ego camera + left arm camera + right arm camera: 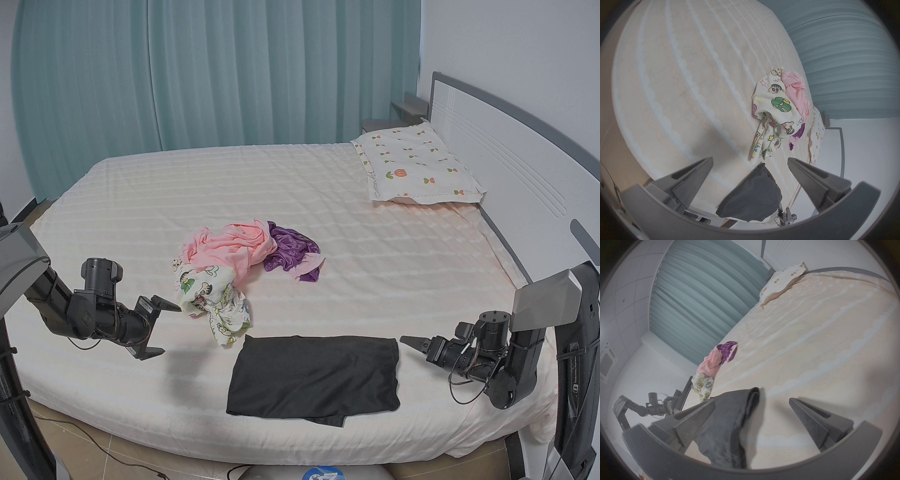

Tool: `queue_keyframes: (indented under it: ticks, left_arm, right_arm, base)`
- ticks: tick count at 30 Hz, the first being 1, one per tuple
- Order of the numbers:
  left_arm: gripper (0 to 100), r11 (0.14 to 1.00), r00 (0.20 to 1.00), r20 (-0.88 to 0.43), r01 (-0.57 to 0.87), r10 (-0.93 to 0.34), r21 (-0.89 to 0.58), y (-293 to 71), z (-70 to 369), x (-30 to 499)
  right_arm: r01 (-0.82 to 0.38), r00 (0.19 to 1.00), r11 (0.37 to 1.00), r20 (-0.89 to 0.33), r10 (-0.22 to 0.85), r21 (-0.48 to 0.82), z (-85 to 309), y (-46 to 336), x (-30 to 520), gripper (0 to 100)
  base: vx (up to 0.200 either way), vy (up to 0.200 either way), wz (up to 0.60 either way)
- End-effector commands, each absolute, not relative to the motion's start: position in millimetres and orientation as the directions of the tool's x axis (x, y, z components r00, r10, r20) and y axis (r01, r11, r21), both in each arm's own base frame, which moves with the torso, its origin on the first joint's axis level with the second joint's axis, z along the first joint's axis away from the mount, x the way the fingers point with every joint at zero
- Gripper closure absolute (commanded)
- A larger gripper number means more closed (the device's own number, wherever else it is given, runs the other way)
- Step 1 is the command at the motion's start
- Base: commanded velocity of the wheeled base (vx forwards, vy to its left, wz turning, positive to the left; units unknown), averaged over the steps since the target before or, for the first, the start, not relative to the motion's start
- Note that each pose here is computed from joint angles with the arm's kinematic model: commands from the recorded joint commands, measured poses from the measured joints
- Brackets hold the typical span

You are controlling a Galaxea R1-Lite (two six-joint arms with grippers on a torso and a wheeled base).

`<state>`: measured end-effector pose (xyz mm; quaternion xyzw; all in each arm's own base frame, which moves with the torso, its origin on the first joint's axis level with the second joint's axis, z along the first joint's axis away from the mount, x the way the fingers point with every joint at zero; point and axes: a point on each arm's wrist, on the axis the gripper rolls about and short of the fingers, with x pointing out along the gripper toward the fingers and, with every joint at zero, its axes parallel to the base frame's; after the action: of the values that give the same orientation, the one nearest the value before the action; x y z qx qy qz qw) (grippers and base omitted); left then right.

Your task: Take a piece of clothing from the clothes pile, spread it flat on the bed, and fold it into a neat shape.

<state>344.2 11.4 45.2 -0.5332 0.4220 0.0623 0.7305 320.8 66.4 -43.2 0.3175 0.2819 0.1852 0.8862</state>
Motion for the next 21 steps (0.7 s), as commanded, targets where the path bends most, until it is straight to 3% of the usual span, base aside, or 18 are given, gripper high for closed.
queue_keyframes:
  ticks: [1, 4, 12, 19, 20, 21]
  left_arm:
    - [0, 0.425, 0.634, -0.684, -0.541, -0.36, -0.725, 11, 44, 345]
    - [0, 0.426, 0.634, -0.684, -0.541, -0.36, -0.725, 11, 44, 345]
    - [0, 0.432, 0.632, -0.689, -0.542, -0.354, -0.72, 11, 42, 345]
    - [0, 0.434, 0.631, -0.69, -0.543, -0.355, -0.719, 11, 42, 345]
    - [0, 0.434, 0.631, -0.69, -0.543, -0.355, -0.719, 11, 42, 345]
    - [0, 0.434, 0.631, -0.69, -0.543, -0.355, -0.719, 11, 42, 345]
  right_arm:
    - [-0.176, 0.757, 0.723, -0.378, 0.534, 0.668, -43, 78, 320, 0]
    - [-0.187, 0.751, 0.719, -0.375, 0.544, 0.67, -45, 84, 323, 0]
    - [-0.175, 0.726, 0.725, -0.41, 0.552, 0.666, -55, 101, 338, 0]
    - [-0.153, 0.765, 0.74, -0.395, 0.508, 0.655, -55, 98, 348, 0]
    - [-0.152, 0.766, 0.74, -0.395, 0.507, 0.655, -54, 97, 348, 100]
    - [-0.151, 0.768, 0.741, -0.394, 0.505, 0.655, -54, 97, 347, 100]
  base:
    - [0.0, 0.2, 0.0]
    - [0.0, 0.2, 0.0]
    - [0.0, 0.0, 0.0]
    - [0.0, 0.0, 0.0]
    - [0.0, 0.0, 0.0]
    - [0.0, 0.0, 0.0]
